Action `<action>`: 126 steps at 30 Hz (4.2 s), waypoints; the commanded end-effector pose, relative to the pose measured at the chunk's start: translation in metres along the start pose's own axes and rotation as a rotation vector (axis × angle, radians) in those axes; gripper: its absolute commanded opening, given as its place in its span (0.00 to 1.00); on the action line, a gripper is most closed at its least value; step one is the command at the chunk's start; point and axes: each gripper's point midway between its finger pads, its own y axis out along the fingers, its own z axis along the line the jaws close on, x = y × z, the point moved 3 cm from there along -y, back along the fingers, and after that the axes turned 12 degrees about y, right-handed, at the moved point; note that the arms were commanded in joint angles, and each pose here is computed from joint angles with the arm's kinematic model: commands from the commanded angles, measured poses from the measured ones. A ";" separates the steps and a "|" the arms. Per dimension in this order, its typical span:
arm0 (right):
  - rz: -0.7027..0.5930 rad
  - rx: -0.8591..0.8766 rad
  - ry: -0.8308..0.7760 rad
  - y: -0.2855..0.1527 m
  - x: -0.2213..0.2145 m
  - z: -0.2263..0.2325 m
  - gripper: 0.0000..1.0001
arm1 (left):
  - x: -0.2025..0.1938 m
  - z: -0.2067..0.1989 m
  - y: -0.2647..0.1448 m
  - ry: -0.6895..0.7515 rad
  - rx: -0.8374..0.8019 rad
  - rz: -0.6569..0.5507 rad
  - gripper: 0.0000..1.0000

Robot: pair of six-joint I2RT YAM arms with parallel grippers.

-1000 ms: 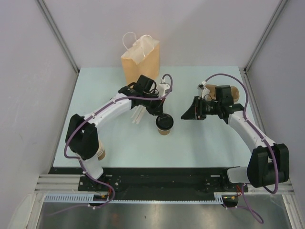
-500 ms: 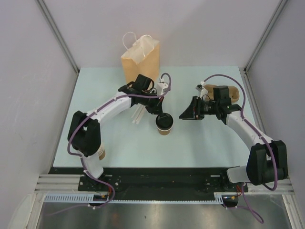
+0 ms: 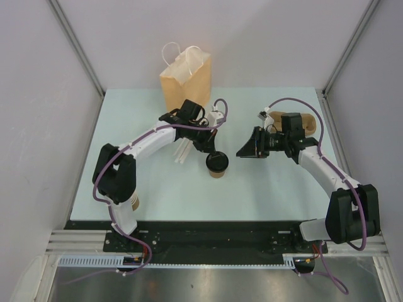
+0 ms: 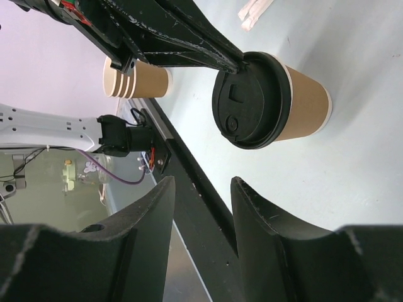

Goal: Pack the takeout coffee

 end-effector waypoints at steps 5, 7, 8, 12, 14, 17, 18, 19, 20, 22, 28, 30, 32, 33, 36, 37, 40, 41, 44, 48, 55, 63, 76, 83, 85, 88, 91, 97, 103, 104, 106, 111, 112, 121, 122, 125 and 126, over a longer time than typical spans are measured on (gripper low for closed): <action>0.011 0.037 -0.028 0.003 0.001 0.006 0.46 | 0.001 0.002 0.002 0.039 -0.010 -0.009 0.02; 0.012 0.038 -0.032 0.003 0.001 0.007 0.47 | 0.001 0.002 0.001 0.036 -0.012 -0.010 0.05; 0.012 0.038 -0.033 0.003 0.001 0.007 0.47 | 0.002 0.002 -0.001 0.038 -0.009 -0.015 0.09; 0.016 0.038 -0.037 0.004 -0.001 0.006 0.47 | 0.010 0.001 -0.005 0.043 -0.004 -0.031 0.25; 0.019 0.041 -0.039 0.004 -0.001 0.007 0.47 | 0.014 0.000 -0.009 0.043 -0.010 -0.039 0.35; 0.020 0.042 -0.039 0.005 -0.001 0.007 0.47 | 0.024 -0.002 -0.018 0.045 0.000 -0.063 0.45; 0.022 0.043 -0.042 0.006 -0.002 0.008 0.47 | 0.031 -0.002 -0.025 0.051 0.009 -0.079 0.47; 0.023 0.048 -0.043 0.005 -0.002 0.009 0.47 | 0.034 -0.002 -0.029 0.049 0.016 -0.087 0.51; 0.021 0.052 -0.049 0.005 -0.001 0.010 0.47 | 0.037 -0.003 -0.034 0.039 0.020 -0.097 0.53; 0.021 0.059 -0.046 0.006 -0.001 0.011 0.47 | 0.047 -0.003 -0.052 0.034 0.039 -0.144 0.55; 0.067 0.110 -0.041 0.016 -0.009 0.025 0.46 | 0.051 -0.031 -0.085 -0.100 -0.113 -0.302 0.54; 0.085 0.125 -0.035 0.021 -0.011 0.027 0.46 | 0.047 -0.054 -0.083 -0.187 -0.262 -0.332 0.51; 0.110 0.140 -0.025 0.028 -0.016 0.031 0.45 | 0.044 -0.064 -0.081 -0.300 -0.328 -0.343 0.45; 0.122 0.139 -0.012 0.032 -0.016 0.027 0.43 | 0.037 -0.066 -0.075 -0.308 -0.354 -0.359 0.42; 0.142 0.144 0.006 0.041 -0.018 0.026 0.38 | 0.026 -0.068 -0.065 -0.396 -0.388 -0.354 0.32; 0.156 0.141 0.020 0.046 -0.020 0.022 0.37 | 0.024 -0.068 -0.062 -0.418 -0.396 -0.350 0.31; 0.174 0.140 0.040 0.056 -0.022 0.017 0.34 | 0.019 -0.064 -0.053 -0.477 -0.402 -0.338 0.29; 0.173 0.147 0.039 0.058 -0.020 0.017 0.33 | 0.018 -0.063 -0.051 -0.495 -0.405 -0.331 0.27; 0.180 0.136 0.080 0.063 -0.018 0.007 0.32 | 0.014 -0.057 -0.041 -0.526 -0.400 -0.313 0.24; 0.174 0.139 0.093 0.068 -0.013 -0.001 0.30 | 0.007 -0.050 -0.030 -0.555 -0.392 -0.291 0.22; 0.193 0.108 0.133 0.076 -0.015 -0.021 0.29 | -0.015 -0.036 -0.011 -0.595 -0.317 -0.216 0.20; 0.205 0.023 0.210 0.082 -0.020 -0.057 0.27 | -0.037 -0.028 0.004 -0.649 -0.264 -0.151 0.20; 0.200 -0.044 0.270 0.083 -0.021 -0.085 0.24 | -0.062 -0.020 0.021 -0.714 -0.233 -0.087 0.18; 0.201 -0.057 0.287 0.087 -0.021 -0.093 0.23 | -0.077 -0.012 0.025 -0.748 -0.202 -0.060 0.17; 0.200 -0.063 0.289 0.088 -0.022 -0.094 0.22 | -0.081 -0.010 0.026 -0.761 -0.197 -0.051 0.17; 0.199 -0.070 0.292 0.090 -0.022 -0.099 0.22 | -0.086 -0.008 0.028 -0.767 -0.190 -0.040 0.16; 0.198 -0.082 0.301 0.092 -0.022 -0.103 0.21 | -0.087 -0.007 0.029 -0.772 -0.193 -0.038 0.16; 0.209 -0.105 0.349 0.096 -0.024 -0.114 0.20 | -0.088 -0.006 0.031 -0.782 -0.199 -0.032 0.16; 0.225 -0.137 0.406 0.100 -0.029 -0.126 0.19 | -0.092 -0.004 0.034 -0.791 -0.192 -0.021 0.16; 0.223 -0.140 0.415 0.100 -0.029 -0.128 0.19 | -0.093 -0.004 0.034 -0.795 -0.191 -0.019 0.16; 0.226 -0.142 0.436 0.101 -0.029 -0.131 0.19 | -0.096 -0.003 0.036 -0.803 -0.189 -0.013 0.16; 0.230 -0.143 0.474 0.102 -0.028 -0.137 0.19 | -0.102 0.000 0.040 -0.828 -0.191 0.000 0.16; 0.231 -0.143 0.480 0.102 -0.028 -0.137 0.18 | -0.102 0.001 0.040 -0.831 -0.193 0.000 0.16; 0.247 -0.148 0.513 0.103 -0.032 -0.143 0.18 | -0.111 0.001 0.047 -0.865 -0.201 0.023 0.16; 0.247 -0.152 0.515 0.104 -0.032 -0.144 0.18 | -0.112 0.002 0.047 -0.868 -0.199 0.024 0.16; 0.252 -0.156 0.527 0.103 -0.034 -0.145 0.18 | -0.115 0.001 0.049 -0.885 -0.198 0.031 0.16; 0.250 -0.153 0.526 0.103 -0.033 -0.145 0.18 | -0.116 0.001 0.049 -0.887 -0.198 0.033 0.16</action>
